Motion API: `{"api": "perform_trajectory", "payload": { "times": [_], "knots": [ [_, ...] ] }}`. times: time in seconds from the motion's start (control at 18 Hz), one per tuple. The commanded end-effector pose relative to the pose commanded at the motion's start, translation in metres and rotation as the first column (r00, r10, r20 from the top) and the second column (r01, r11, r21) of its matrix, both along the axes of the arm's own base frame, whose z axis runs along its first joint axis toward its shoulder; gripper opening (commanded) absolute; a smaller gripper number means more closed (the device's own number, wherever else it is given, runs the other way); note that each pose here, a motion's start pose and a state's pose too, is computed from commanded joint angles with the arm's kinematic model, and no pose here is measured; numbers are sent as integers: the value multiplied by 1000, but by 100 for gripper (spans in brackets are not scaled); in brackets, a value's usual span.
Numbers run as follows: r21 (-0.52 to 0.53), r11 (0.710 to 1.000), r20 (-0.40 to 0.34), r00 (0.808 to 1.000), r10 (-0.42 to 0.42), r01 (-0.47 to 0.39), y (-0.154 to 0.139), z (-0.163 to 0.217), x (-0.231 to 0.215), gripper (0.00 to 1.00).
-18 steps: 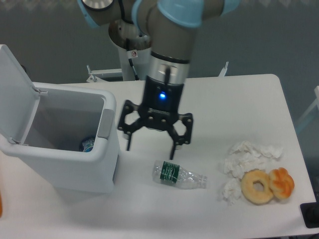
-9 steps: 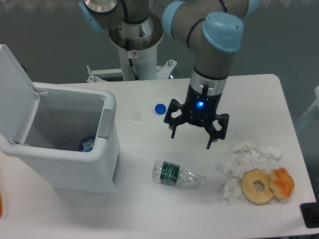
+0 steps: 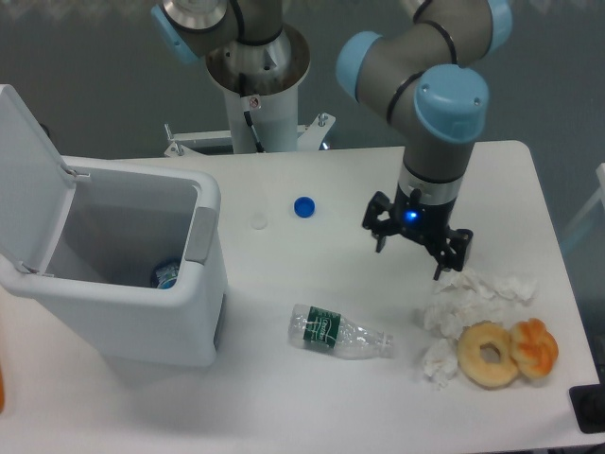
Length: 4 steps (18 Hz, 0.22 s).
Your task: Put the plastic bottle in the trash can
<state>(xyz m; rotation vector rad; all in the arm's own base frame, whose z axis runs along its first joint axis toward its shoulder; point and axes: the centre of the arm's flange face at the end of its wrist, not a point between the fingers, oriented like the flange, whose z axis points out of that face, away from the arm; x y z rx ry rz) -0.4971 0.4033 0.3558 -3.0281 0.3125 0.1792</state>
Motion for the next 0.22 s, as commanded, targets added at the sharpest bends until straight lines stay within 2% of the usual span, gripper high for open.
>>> {"api": "perform_trajectory", "payload": {
  "times": [0.22],
  "knots": [
    [-6,1000,3,1000,4,-4,3,-3,5,100]
  ]
}}
